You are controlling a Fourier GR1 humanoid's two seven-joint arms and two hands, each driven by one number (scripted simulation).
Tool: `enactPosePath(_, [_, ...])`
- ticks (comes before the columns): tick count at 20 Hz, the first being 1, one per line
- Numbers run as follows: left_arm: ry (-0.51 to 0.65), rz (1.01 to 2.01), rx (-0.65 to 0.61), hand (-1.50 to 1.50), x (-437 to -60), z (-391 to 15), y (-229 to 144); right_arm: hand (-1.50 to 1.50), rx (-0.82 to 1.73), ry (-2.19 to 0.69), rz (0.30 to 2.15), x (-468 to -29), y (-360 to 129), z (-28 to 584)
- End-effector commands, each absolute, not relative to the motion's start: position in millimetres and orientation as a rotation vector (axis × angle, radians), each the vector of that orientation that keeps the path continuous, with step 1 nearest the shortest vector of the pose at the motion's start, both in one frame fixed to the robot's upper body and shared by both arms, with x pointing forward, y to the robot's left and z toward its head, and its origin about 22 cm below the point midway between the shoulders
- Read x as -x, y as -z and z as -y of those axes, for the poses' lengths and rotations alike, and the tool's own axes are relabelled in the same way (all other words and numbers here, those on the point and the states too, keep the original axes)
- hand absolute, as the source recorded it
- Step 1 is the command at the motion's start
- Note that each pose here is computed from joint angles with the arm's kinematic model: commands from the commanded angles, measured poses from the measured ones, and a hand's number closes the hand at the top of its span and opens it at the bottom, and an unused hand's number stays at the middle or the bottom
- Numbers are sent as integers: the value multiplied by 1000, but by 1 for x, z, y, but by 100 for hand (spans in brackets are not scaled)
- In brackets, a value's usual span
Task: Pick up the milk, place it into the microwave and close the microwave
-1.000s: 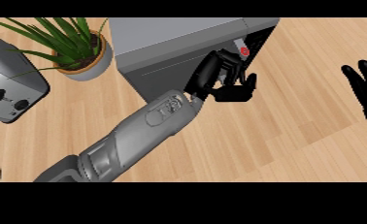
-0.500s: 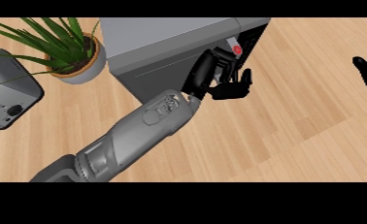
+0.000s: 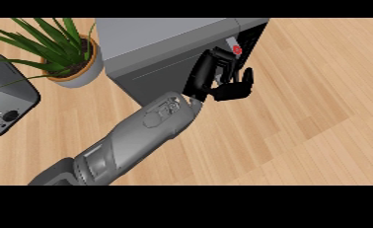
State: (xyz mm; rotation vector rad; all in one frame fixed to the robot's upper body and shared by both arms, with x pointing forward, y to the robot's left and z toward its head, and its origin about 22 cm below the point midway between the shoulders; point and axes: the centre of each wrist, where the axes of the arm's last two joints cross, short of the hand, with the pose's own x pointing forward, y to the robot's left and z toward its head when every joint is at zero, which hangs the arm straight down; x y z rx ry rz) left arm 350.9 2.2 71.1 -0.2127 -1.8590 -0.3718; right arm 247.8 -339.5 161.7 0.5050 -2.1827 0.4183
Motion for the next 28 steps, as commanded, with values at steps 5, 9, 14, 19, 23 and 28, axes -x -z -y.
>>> enactPosePath(5, [378,1885,207,150,-358,17,-89,-150,-476,-453,2187,-251,-179,350])
enactPosePath(9, [375,1899,212,150,-358,20,-95,-150,-504,-416,2191,-254,-177,350])
enactPosePath(14, [369,1899,201,150,-356,20,-91,-150,-504,-439,2182,-255,-185,355])
enactPosePath(19, [348,1906,202,150,-355,20,-90,-150,-528,-434,2189,-257,-190,356])
enactPosePath(23, [94,1816,43,150,-364,2,-79,-150,-523,-404,2193,-257,-193,360])
enactPosePath(28, [63,1763,-22,150,-371,-5,-69,-150,-487,-386,2214,-256,-200,370])
